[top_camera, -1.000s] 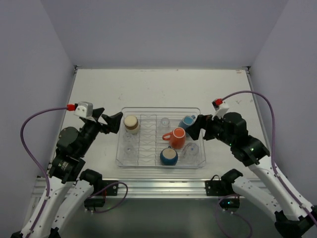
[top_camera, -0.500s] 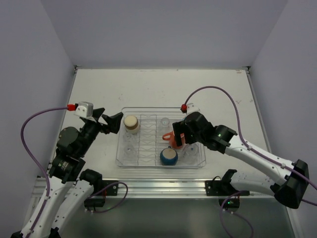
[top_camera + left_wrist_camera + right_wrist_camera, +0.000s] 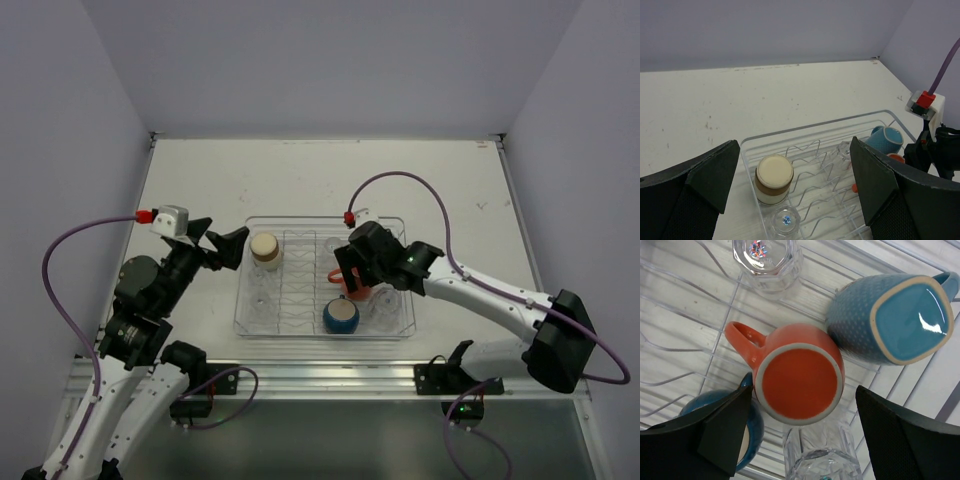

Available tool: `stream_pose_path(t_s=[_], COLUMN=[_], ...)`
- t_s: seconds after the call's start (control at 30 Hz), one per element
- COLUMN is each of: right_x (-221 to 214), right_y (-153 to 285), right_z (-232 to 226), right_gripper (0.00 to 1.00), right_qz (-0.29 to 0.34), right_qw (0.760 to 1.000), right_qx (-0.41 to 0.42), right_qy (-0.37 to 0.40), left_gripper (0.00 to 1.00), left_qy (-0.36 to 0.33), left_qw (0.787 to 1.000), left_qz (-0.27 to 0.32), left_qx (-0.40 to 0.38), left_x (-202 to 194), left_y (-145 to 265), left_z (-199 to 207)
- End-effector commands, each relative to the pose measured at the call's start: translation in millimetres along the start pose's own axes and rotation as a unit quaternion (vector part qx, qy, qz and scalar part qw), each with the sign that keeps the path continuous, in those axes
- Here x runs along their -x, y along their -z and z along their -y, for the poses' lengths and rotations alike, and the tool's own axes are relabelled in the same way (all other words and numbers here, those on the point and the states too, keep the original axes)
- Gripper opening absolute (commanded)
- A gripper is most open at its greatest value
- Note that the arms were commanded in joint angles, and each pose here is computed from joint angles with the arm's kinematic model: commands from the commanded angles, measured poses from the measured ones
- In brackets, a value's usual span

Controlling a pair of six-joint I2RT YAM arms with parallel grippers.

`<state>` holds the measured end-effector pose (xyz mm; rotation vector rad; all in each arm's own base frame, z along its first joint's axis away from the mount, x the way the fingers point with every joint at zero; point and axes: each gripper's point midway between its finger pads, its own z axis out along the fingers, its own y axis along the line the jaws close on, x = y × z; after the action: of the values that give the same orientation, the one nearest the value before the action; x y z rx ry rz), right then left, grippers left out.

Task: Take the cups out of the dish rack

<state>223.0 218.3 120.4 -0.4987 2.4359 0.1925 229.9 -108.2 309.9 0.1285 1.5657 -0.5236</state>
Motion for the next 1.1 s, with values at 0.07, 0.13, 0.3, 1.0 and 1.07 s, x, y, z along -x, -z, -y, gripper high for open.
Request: stream_pose_path(t_s=[0.07,0.13,0.3,1.0,1.07], right_x=[30,32,36,145,161], right_y=[-9,-13,-18,147,163], right_z=[-6,-9,-9,-6,-11], right_gripper=[0.9,0.91,0.81,0.22,0.22], right_qz=[0.041,0.045,0.047,0.332,0.36], right_qw=[0.999,0.999,0.999,0.915,0.884], right_qx=[-0.008,-0.004,-0.009,0.156,0.212], right_qy=[0.009,0.01,0.014,-0.17,-0.209], left_gripper=[1.0,1.0,1.0,1.0,1.0], left_qy=[-0.002,-0.002,-0.001,0.105,0.126], left_qw=[1.0,1.0,1.0,0.961,0.949], left_qz=[0.012,0.01,0.008,-0.046,-0.036], left_qx=[-0.01,-0.011,-0.013,-0.25,-0.287], left_x=[4,4,3,22,28], left_y=[-1,-2,-3,0,3], left_z=[3,3,4,99,111])
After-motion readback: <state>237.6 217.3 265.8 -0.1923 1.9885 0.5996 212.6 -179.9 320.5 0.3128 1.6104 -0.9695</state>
